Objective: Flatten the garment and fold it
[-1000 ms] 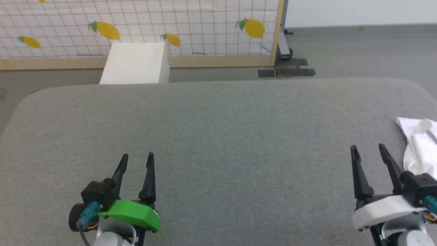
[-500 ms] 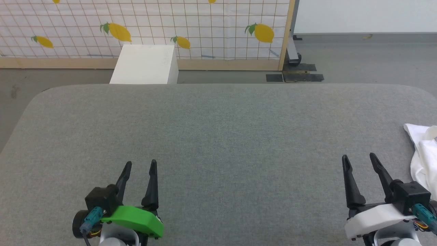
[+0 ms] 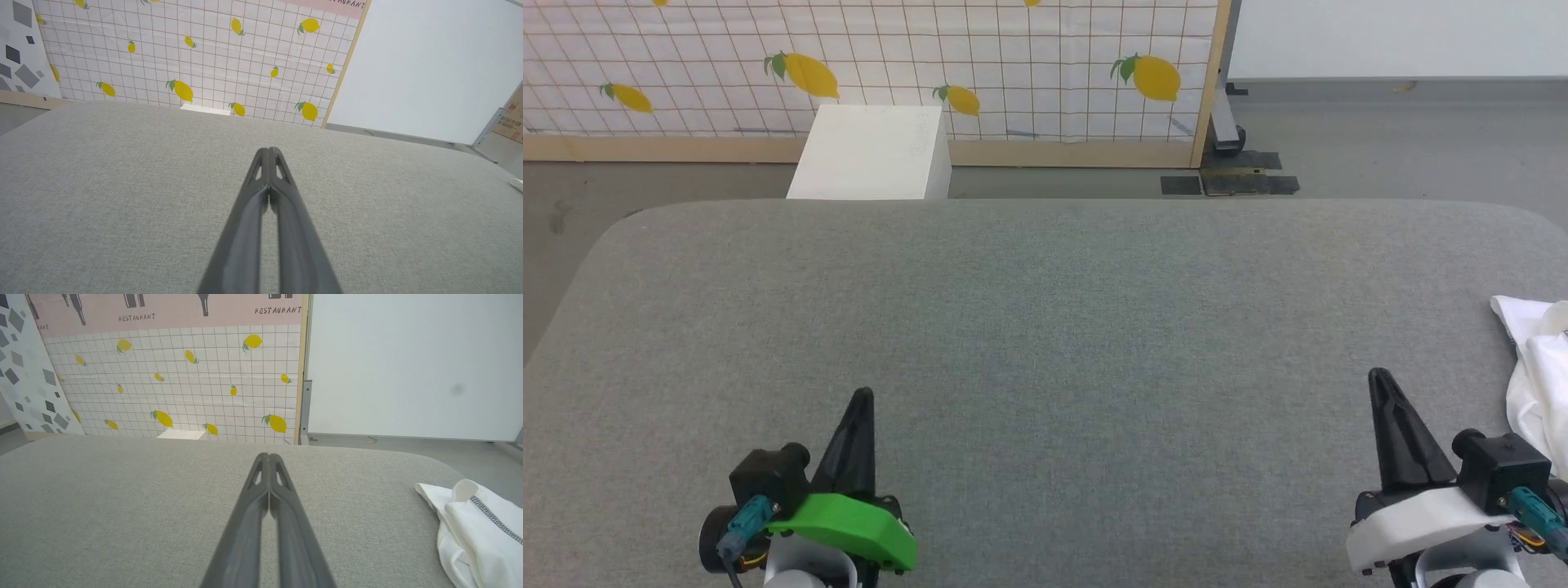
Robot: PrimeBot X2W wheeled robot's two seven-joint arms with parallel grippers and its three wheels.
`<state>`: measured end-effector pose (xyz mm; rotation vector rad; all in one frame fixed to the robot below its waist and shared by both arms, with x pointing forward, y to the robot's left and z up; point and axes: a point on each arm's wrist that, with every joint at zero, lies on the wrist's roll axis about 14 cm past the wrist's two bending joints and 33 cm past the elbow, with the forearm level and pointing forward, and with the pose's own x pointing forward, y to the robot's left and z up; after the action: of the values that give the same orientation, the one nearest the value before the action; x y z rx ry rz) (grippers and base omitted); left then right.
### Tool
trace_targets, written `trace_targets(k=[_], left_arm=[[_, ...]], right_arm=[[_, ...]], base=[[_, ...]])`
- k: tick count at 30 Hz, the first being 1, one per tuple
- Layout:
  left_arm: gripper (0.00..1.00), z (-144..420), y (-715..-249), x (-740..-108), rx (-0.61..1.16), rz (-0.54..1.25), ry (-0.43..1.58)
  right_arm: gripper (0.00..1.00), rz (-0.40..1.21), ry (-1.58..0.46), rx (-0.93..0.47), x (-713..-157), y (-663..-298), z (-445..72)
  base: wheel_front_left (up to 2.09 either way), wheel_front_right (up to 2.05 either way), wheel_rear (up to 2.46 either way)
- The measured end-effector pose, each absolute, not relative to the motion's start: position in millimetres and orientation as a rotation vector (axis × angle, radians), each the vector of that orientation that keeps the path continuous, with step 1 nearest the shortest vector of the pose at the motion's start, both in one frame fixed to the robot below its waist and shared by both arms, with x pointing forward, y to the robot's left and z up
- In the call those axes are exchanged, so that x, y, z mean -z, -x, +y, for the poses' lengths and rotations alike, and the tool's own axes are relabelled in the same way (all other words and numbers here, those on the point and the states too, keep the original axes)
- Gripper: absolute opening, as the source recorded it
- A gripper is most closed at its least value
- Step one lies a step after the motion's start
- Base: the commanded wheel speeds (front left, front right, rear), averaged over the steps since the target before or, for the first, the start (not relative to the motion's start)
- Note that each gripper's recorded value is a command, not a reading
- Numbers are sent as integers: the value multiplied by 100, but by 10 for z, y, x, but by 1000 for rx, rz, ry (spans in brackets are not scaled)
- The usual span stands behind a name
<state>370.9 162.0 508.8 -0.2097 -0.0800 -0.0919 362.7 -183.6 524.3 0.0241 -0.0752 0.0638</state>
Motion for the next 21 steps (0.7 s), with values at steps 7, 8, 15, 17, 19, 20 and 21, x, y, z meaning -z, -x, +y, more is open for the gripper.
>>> trace_targets(k=[7, 8, 15, 17, 19, 20, 21], left_arm=[[0, 1620, -3710, -5090, 92, -80, 210], [0, 1619, -3711, -5089, 92, -79, 209], [0, 1614, -3719, -5096, 95, -72, 195], [0, 1617, -3722, -5103, 93, -74, 192], [0, 1616, -3725, -5112, 94, -73, 188], [0, 1616, -3726, -5113, 94, -72, 187], [0, 1617, -3728, -5119, 93, -74, 186]], right_arm=[[0, -75, -24, -64, -5242, -3627, -1836], [0, -74, -24, -64, -5241, -3627, -1835], [0, -65, -24, -66, -5227, -3627, -1828], [0, -64, -24, -67, -5225, -3627, -1824], [0, -63, -24, -68, -5223, -3627, -1820], [0, -59, -24, -69, -5218, -3627, -1819], [0, -56, -23, -69, -5214, -3627, -1818]], base=[[0, 0, 0], [0, 0, 0], [0, 0, 0], [0, 0, 0], [0, 0, 0], [0, 0, 0], [0, 0, 0]])
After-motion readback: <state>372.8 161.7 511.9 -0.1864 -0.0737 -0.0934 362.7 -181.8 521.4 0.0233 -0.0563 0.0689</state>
